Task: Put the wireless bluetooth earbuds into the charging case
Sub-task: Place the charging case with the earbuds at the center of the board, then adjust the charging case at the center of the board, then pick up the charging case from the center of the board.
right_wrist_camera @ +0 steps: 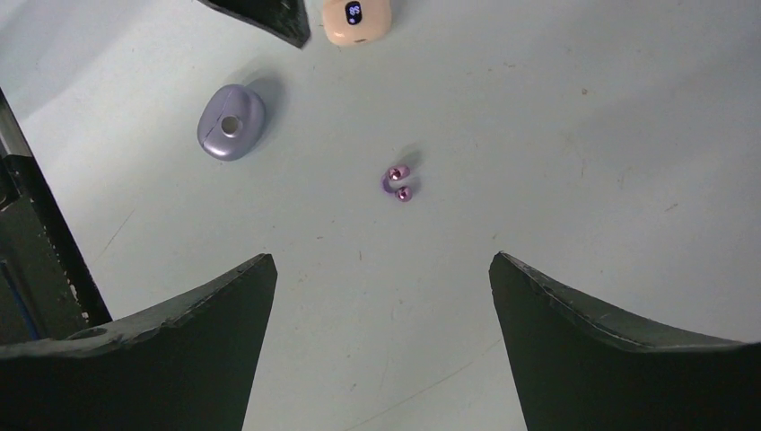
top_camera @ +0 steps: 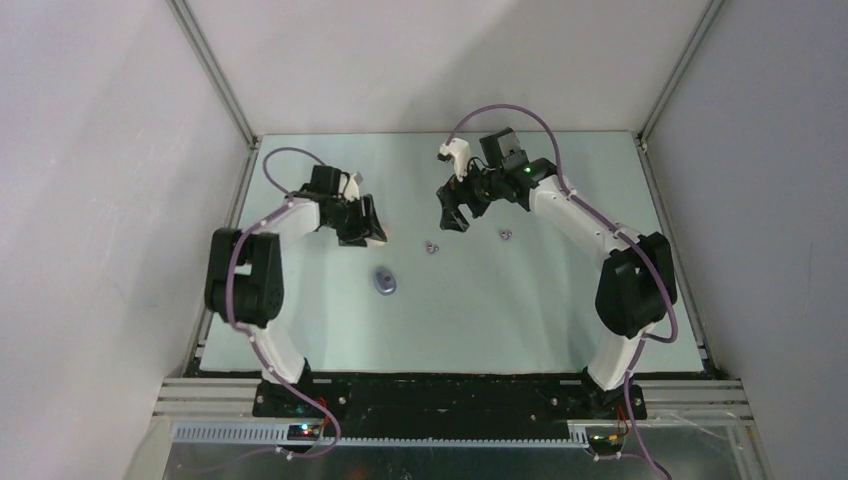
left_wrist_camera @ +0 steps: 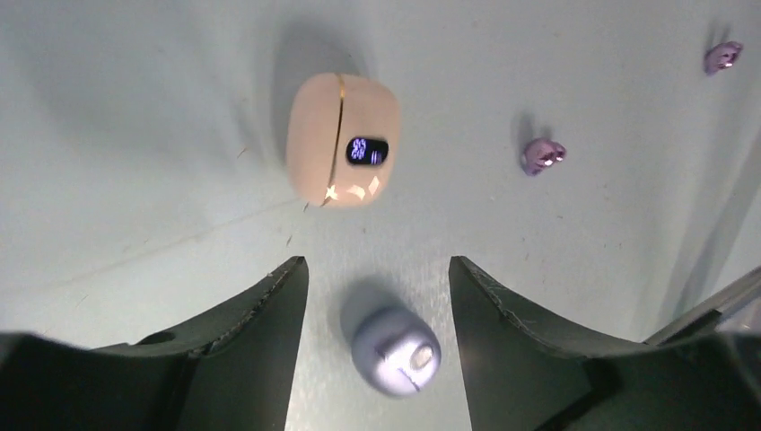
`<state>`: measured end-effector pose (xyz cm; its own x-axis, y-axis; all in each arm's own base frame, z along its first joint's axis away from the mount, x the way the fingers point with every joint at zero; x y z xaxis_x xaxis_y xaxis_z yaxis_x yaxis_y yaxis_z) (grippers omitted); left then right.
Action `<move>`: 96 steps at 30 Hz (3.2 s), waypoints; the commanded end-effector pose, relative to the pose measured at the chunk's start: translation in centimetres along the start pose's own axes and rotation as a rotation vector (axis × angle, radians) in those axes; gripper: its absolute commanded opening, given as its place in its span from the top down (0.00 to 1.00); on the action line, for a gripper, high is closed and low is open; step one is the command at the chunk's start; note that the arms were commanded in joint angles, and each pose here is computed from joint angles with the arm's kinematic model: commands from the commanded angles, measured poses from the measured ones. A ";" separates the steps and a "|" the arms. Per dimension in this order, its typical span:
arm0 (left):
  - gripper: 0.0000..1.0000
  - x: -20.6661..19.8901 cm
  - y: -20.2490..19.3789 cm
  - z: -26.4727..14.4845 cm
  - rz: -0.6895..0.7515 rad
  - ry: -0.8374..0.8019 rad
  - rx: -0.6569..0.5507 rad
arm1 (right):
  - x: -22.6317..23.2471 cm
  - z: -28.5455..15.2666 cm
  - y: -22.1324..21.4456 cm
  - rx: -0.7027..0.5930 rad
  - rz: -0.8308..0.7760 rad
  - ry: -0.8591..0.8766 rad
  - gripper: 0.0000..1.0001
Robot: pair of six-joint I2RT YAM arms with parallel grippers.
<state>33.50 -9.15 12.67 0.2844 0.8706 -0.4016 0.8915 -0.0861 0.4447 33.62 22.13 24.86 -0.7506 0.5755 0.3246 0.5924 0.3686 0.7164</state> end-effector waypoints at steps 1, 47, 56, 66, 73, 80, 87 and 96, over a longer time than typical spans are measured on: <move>0.36 -2.0 1.9 -8.3 0.164 0.149 -0.200 | 1.5 1.0 1.5 -0.033 -0.073 0.052 0.07; 0.40 0.5 -8.9 -13.9 -0.211 0.206 -0.363 | 9.2 19.1 -4.6 0.166 -1.053 0.400 0.24; 0.41 0.3 -9.2 -14.2 -0.202 0.191 -0.378 | 10.6 20.9 -4.3 0.119 -1.054 0.474 0.25; 0.41 0.1 -9.5 -14.2 -0.200 0.167 -0.396 | 9.2 20.4 -4.0 0.377 -0.842 0.516 0.24; 0.42 0.1 -9.3 -14.0 -0.206 0.154 -0.408 | 8.3 19.4 -4.6 0.454 -0.806 0.508 0.25; 0.42 0.3 -9.2 -14.0 -0.217 0.157 -0.406 | 8.3 20.0 -3.0 0.349 -0.660 0.314 0.23; 0.43 0.3 -9.0 -14.1 -0.218 0.159 -0.409 | 9.7 17.8 -2.1 0.278 -0.368 0.142 0.13; 0.43 0.5 -8.9 -13.7 -0.228 0.146 -0.419 | 11.6 15.7 -3.8 0.291 -0.070 0.024 0.13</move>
<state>20.49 -1.37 19.33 0.0118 0.9178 -0.3969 0.7180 0.2685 0.6421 28.49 38.37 12.50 -0.9006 0.3719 0.2248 0.4343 0.7518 0.4962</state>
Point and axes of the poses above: each gripper's point midway between its finger pads, its own z axis out along the fingers, its own x axis along the line the jaws close on, y = z × x, the point moved 10 cm from there along -z, back along the fingers, and after that the axes turned 15 degrees about z, right-handed, at the moved point
